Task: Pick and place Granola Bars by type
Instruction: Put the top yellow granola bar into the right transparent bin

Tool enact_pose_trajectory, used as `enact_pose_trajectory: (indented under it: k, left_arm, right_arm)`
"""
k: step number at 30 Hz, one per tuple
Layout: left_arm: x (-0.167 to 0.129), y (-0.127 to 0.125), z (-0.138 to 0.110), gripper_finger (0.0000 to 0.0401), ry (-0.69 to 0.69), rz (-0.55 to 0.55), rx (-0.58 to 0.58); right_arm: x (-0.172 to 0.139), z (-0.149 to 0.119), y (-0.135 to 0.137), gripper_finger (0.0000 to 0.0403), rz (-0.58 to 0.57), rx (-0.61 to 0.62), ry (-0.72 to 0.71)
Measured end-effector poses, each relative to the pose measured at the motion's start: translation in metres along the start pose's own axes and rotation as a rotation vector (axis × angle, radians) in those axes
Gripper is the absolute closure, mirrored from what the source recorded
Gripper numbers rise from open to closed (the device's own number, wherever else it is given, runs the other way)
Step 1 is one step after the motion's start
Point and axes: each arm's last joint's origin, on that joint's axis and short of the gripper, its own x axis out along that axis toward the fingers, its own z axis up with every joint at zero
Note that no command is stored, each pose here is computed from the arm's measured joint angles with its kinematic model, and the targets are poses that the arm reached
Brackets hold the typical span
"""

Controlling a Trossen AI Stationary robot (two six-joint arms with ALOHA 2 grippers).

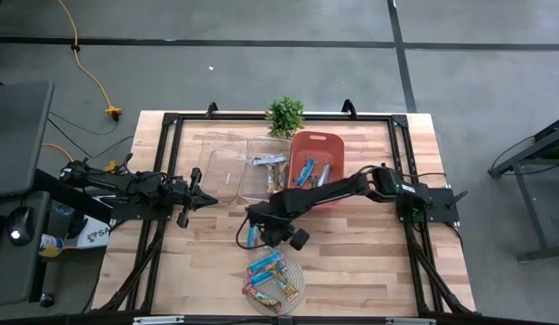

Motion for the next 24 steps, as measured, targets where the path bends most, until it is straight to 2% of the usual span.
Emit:
enact_pose_trajectory:
  k: [7, 14, 19, 24]
  left_arm:
    - [0.0, 0.0, 0.0, 0.04, 0.0, 0.0, 0.0]
    - [0.0, 0.0, 0.0, 0.04, 0.0, 0.0, 0.0]
    - [0.0, 0.0, 0.0, 0.04, 0.0, 0.0, 0.0]
    - [0.0, 0.0, 0.0, 0.04, 0.0, 0.0, 0.0]
  right_arm:
    - [-0.034, 0.021, -0.001, 0.0329, 0.099, 0.108, -0.232]
    - [-0.076, 0.054, -0.006, 0.0329, 0.168, 0.153, -0.542]
    - [-0.108, 0.081, -0.009, 0.033, 0.169, 0.13, -0.792]
    - [-0.14, 0.102, -0.012, 0.033, 0.104, 0.086, -1.025]
